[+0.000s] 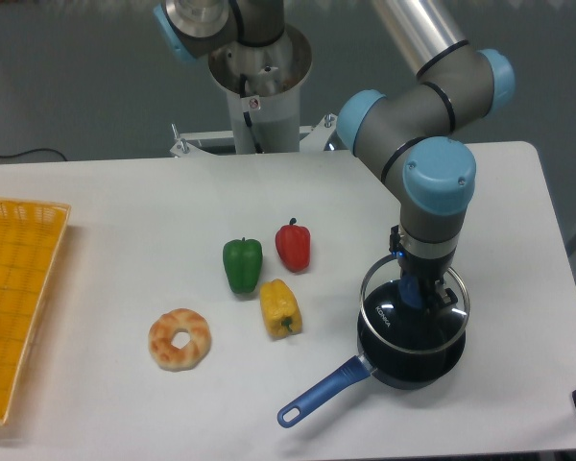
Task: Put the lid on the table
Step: 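Lift the glass lid by its knob up off the black saucepan, then carry the held glass lid away from the saucepan beside it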
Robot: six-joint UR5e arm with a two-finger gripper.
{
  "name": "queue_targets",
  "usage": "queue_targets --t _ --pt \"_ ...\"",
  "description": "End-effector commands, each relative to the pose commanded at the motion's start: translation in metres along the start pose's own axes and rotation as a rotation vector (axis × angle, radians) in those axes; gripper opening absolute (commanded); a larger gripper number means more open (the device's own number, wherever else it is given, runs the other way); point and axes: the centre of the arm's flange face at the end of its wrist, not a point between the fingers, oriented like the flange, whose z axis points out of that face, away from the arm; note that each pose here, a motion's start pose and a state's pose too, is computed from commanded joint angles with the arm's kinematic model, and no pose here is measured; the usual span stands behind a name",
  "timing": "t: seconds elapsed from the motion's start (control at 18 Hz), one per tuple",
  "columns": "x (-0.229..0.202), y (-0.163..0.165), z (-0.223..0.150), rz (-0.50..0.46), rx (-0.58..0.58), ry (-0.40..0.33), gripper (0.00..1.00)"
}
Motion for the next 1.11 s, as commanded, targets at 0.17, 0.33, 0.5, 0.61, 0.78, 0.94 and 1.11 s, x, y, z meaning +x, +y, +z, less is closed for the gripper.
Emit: queue_targets --t 0.17,0.33,0.5,0.61,0.78,0.94,1.11 --pt "0.003 0.000 -0.003 -0.002 0.008 -0.005 0.56" --pt "0.008 0.007 -0.005 -0.014 0.010 -0.006 0.56" --pt "0.016 0.018 -0.008 -0.023 0.011 -0.006 0.56" --pt "0.023 0.024 -0.011 -0.034 0.015 -0.007 0.56" --pt "0.028 0.026 -0.013 -0.038 0.013 -0.006 0.55" --pt "0.037 0.037 -0.010 -0.055 0.015 0.003 0.55" --pt "0.046 0.048 -0.003 -0.033 0.013 0.010 0.55"
